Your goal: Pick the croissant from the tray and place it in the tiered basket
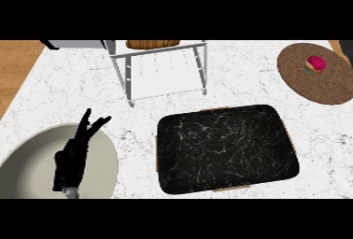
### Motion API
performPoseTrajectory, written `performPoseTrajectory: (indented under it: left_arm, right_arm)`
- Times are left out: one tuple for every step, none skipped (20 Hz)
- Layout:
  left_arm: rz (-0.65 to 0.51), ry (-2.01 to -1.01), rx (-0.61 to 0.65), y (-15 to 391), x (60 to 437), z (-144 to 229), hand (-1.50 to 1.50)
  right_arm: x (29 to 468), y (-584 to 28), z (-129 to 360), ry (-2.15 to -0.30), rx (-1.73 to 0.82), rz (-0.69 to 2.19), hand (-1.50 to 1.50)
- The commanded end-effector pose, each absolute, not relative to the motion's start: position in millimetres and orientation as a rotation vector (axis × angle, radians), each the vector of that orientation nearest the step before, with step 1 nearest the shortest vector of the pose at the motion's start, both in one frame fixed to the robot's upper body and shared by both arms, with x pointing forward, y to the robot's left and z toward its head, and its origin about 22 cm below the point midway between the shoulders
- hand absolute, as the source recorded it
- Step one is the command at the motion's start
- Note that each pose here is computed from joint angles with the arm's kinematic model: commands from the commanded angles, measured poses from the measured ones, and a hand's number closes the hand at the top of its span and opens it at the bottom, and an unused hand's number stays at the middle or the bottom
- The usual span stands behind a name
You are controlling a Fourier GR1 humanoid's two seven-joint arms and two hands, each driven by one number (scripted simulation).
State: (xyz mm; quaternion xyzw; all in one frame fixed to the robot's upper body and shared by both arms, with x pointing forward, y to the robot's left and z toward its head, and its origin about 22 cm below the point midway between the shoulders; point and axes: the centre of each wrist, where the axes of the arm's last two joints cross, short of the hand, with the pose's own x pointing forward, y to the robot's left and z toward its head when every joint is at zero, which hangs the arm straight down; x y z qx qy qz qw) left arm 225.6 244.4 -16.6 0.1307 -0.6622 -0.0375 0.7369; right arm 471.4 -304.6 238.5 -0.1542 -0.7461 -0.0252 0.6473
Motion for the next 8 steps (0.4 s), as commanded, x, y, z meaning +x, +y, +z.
performPoseTrajectory:
  left_arm:
    - [-0.032, -1.336, 0.257, 241, 227, -38, 0.0]
    - [-0.029, -1.318, 0.271, 243, 215, -42, 0.0]
    - [-0.033, -1.322, 0.236, 235, 210, -49, 0.0]
    - [-0.04, -1.328, 0.252, 240, 211, -47, 0.0]
    - [-0.037, -1.332, 0.235, 228, 215, -48, 0.0]
    - [-0.029, -1.322, 0.242, 230, 220, -38, 0.0]
    - [-0.039, -1.32, 0.233, 244, 220, -36, 0.0]
    - [-0.056, -1.332, 0.24, 238, 218, -38, 0.0]
  right_arm:
    - [447, -379, 242, -1.689, -0.355, -0.049, -1.5]
    - [441, -393, 230, -1.676, -0.361, -0.075, -1.5]
    - [433, -410, 230, -1.681, -0.351, -0.042, -1.5]
    - [427, -422, 232, -1.675, -0.361, -0.039, -1.5]
    - [424, -426, 228, -1.698, -0.347, -0.038, -1.5]
    - [415, -443, 222, -1.703, -0.319, -0.027, -1.5]
    - [406, -457, 237, -1.688, -0.3, -0.016, -1.5]
    - [408, -455, 232, -1.697, -0.305, 0.001, -1.5]
